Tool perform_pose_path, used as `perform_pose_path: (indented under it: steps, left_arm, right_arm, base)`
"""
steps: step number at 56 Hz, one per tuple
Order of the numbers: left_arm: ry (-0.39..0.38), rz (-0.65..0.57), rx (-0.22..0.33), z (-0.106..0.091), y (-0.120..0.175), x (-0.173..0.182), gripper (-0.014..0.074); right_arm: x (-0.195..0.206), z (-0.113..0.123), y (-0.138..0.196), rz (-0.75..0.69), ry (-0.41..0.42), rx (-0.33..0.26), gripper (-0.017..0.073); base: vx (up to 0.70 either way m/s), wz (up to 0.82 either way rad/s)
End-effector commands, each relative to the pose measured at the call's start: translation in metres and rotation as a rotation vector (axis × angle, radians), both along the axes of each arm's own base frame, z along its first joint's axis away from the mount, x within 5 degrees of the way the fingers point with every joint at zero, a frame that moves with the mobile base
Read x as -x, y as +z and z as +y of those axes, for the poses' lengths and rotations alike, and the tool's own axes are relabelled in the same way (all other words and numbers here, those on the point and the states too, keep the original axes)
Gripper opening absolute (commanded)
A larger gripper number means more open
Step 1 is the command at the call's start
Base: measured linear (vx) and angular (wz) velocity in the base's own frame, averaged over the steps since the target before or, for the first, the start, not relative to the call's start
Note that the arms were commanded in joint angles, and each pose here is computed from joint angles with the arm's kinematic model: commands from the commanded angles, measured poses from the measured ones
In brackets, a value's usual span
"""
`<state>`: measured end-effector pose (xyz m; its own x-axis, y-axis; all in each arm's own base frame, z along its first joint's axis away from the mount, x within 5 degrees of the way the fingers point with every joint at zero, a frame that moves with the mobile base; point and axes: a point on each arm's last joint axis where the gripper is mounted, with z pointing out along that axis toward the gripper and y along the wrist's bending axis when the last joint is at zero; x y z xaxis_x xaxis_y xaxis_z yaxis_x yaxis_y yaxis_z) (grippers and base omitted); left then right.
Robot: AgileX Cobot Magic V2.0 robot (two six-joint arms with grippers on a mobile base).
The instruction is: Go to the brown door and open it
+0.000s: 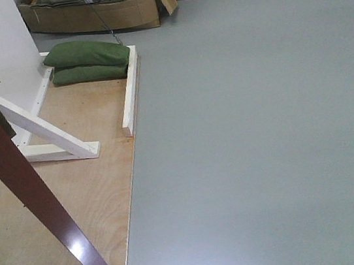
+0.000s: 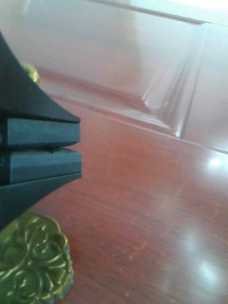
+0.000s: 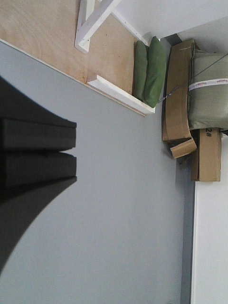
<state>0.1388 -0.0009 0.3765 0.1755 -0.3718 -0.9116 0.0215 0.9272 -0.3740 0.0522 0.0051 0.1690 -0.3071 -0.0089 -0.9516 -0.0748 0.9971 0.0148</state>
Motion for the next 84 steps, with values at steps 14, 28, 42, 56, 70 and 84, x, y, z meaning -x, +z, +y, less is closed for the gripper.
perform_pose_path:
  steps: [14,28,42,56,70,84]
  left_arm:
    - [-0.001,-0.073,-0.024,-0.004,0.031,-0.013,-0.0006]
    - [-0.044,-0.07,-0.073,-0.011,0.033,-0.012,-0.0006]
    - [-0.102,-0.075,-0.111,-0.021,0.033,-0.011,-0.0006]
    - [-0.139,-0.08,-0.161,-0.028,0.033,-0.01,-0.0006]
    - [-0.138,-0.056,-0.209,-0.031,0.029,-0.017,-0.0006]
    - [-0.074,-0.082,-0.186,-0.027,0.03,-0.024,-0.0006]
  right_arm:
    - [-0.002,0.0,0.006,-0.083,-0.002,0.006,0.0]
    - [-0.002,0.0,0.006,-0.083,-0.002,0.006,0.0]
    - [-0.002,0.0,0.006,-0.083,-0.002,0.006,0.0]
    - [-0.002,0.0,0.006,-0.082,-0.002,0.006,0.0]
    - [-0.002,0.0,0.005,-0.078,-0.002,0.006,0.0]
    - [-0.002,0.0,0.006,-0.079,-0.002,0.006,0.0]
  base:
    - [0.0,0.0]
    - [0.0,0.0]
    - [0.0,0.0]
    - [0.0,0.0]
    - [0.0,0.0]
    - [0.0,0.0]
